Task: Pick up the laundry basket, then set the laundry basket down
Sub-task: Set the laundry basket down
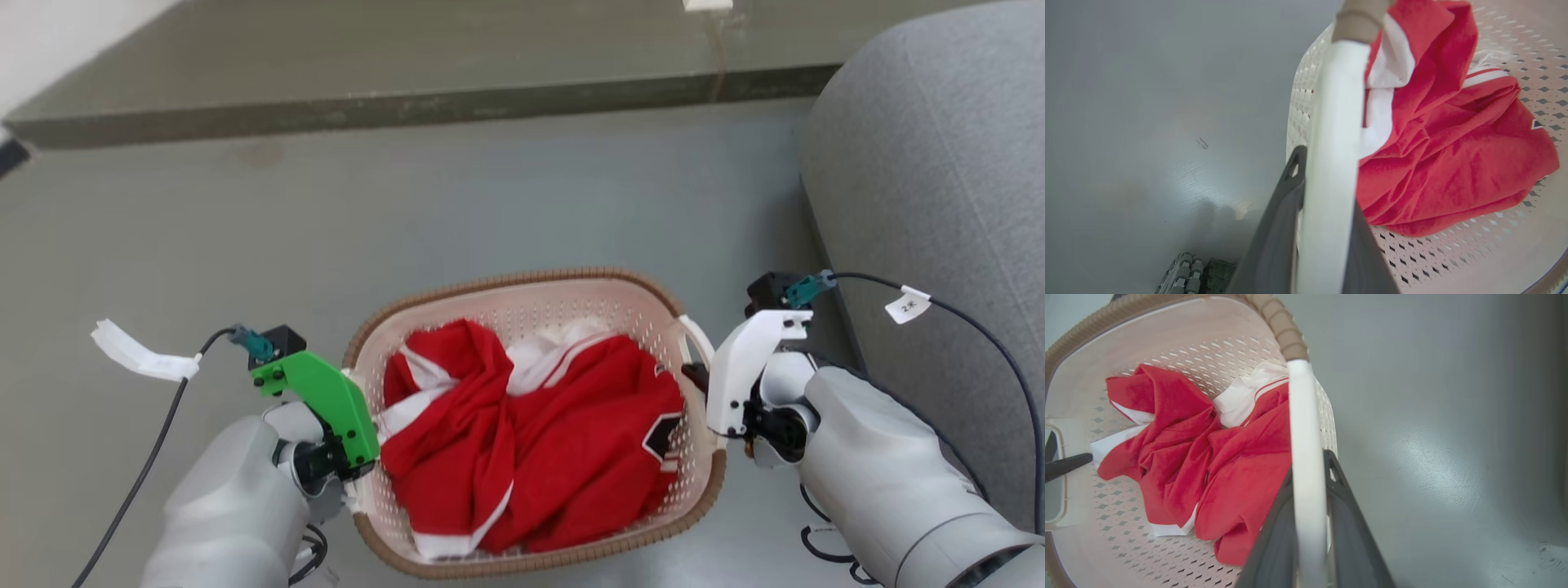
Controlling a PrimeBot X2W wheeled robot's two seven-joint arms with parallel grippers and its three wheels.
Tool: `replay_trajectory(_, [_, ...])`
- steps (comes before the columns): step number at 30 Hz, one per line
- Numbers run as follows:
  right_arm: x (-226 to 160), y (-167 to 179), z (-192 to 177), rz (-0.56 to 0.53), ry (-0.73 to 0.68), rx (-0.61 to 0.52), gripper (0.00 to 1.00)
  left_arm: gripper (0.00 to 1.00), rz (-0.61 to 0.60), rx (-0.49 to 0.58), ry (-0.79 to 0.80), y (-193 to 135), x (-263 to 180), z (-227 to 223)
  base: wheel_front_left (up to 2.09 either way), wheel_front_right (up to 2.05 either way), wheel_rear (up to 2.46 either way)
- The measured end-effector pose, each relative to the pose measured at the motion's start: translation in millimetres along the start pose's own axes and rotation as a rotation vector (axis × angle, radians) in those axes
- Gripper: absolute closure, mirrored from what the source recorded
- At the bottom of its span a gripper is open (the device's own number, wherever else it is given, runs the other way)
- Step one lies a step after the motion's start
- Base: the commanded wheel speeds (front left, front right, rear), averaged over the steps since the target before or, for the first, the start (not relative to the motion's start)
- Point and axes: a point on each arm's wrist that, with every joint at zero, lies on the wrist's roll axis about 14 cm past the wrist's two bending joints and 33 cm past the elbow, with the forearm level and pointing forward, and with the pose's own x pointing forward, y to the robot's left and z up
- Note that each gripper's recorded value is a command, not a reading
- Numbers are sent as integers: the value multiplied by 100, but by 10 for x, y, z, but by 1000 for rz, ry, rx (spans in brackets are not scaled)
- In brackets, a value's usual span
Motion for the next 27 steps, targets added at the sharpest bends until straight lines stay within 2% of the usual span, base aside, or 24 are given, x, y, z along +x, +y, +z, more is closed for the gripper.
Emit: replay_trajectory(27, [840, -392, -41, -25, -6, -25, 100, 100, 28, 36, -110, 335, 878, 238, 0, 0, 0])
